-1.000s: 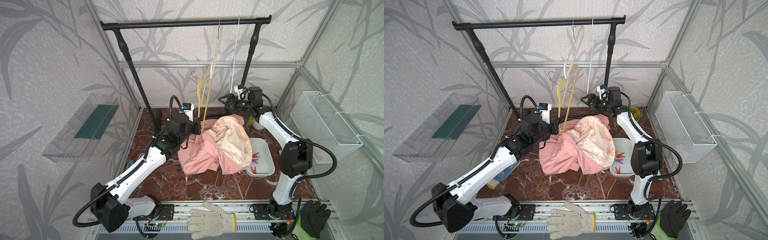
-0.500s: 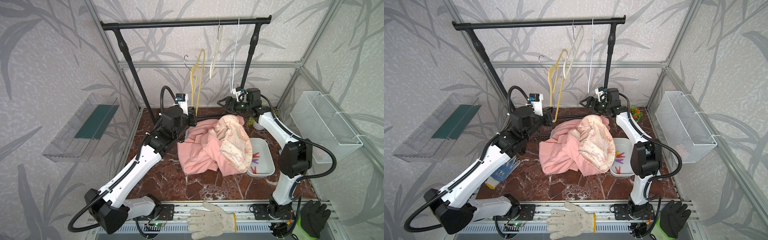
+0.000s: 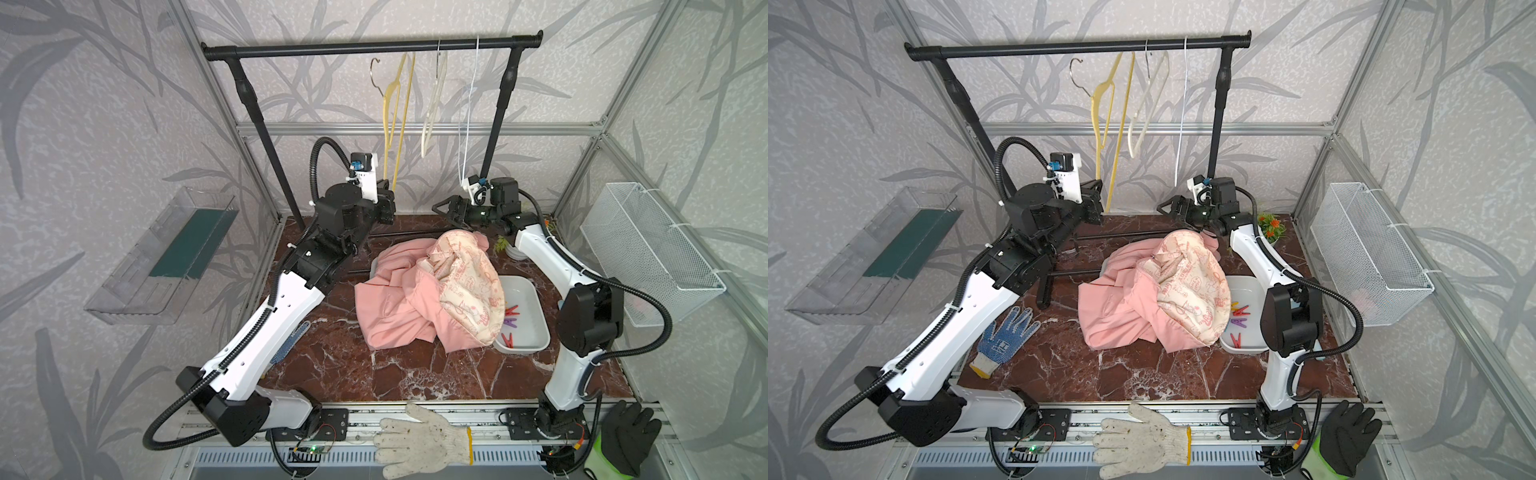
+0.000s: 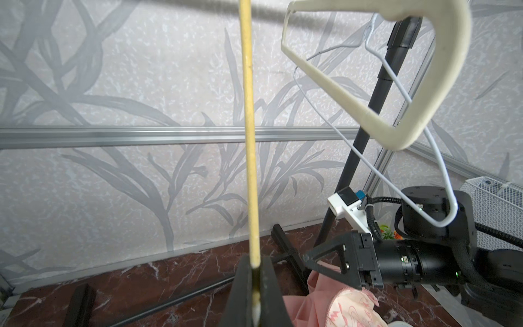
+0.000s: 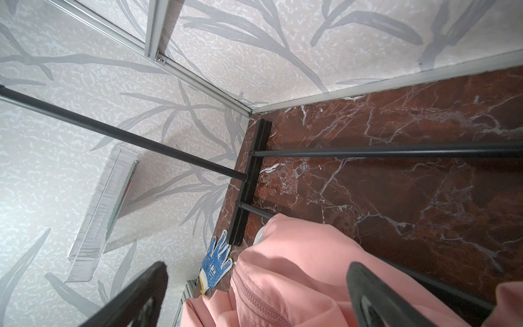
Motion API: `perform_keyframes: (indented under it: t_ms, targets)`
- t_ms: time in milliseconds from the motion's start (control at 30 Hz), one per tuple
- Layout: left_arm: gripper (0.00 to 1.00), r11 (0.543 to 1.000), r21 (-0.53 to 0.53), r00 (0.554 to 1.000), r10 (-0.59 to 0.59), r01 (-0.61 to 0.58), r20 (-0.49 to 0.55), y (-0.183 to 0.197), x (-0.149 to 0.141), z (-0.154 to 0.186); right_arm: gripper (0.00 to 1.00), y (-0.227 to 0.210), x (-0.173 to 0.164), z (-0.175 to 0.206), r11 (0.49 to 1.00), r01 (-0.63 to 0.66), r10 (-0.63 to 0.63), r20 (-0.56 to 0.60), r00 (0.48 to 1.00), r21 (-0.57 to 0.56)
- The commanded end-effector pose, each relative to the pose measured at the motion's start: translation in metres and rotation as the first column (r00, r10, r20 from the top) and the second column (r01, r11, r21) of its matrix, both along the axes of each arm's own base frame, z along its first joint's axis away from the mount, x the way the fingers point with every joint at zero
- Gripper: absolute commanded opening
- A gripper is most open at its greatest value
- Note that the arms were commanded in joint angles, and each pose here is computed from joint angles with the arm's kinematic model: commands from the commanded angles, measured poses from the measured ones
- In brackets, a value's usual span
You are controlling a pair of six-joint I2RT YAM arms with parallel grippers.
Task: Remove the clothespins securing jackets to the hanger
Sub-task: Place the hanger on the clothesline.
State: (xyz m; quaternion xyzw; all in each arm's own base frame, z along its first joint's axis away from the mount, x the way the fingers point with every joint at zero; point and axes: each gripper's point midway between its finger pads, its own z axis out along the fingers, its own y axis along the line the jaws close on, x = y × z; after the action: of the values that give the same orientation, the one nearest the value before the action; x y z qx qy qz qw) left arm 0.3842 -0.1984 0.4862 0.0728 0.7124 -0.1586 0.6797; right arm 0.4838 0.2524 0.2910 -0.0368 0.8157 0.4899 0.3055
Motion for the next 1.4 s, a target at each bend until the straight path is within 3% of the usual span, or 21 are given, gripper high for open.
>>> perform_keyframes:
  t_ms: [0,200,533,700,867,933,1033,1067,1200,1367]
  targets:
    - [0.0,1.0,0.023,0.998,0.007,-0.009,0.062,0.003,0.005,0.028,0.98,0.001,-0.01,0.012,1.0,-0.019,0.019,0.041,0.999,-0.014]
    - [0.0,0.999,0.03,0.999,-0.032,0.031,0.036,-0.01,0.032,0.035,0.98,0.0,-0.012,0.011,1.0,-0.02,0.02,0.039,0.999,-0.013]
    - [0.0,1.0,0.03,0.999,-0.001,0.002,-0.039,-0.005,0.077,0.022,0.98,-0.001,-0.016,0.013,1.0,-0.02,0.021,0.046,0.999,-0.023]
    - [0.0,0.999,0.031,0.996,-0.02,0.022,-0.083,-0.009,0.079,0.006,0.98,-0.001,-0.019,0.015,0.999,-0.029,0.03,0.058,0.998,-0.026]
    - [0.0,0.998,0.002,0.996,-0.061,0.061,-0.069,-0.01,0.066,0.01,0.98,-0.002,-0.025,0.02,0.998,-0.046,0.05,0.096,0.994,-0.036]
    - [0.19,0.996,-0.003,0.994,-0.086,0.086,-0.06,-0.011,0.057,0.014,0.99,-0.005,-0.029,0.023,0.997,-0.044,0.051,0.122,0.991,-0.061]
    - [0.58,0.989,-0.003,0.989,-0.145,0.145,-0.03,-0.014,0.039,0.023,1.0,-0.011,-0.035,0.029,0.995,-0.029,0.045,0.173,0.984,-0.094]
    - [0.63,0.986,-0.004,0.986,-0.166,0.166,-0.016,-0.015,0.034,0.025,0.99,-0.013,-0.036,0.031,0.994,-0.021,0.041,0.19,0.981,-0.107]
    - [0.71,0.98,-0.029,0.981,-0.195,0.195,0.015,-0.009,0.009,0.025,0.99,-0.028,-0.046,0.033,0.982,0.032,0.016,0.247,0.969,-0.187]
    - [0.72,0.989,-0.065,0.99,-0.134,0.13,-0.052,0.01,-0.016,-0.012,0.99,-0.052,-0.054,0.023,0.963,0.099,-0.029,0.266,0.964,-0.251]
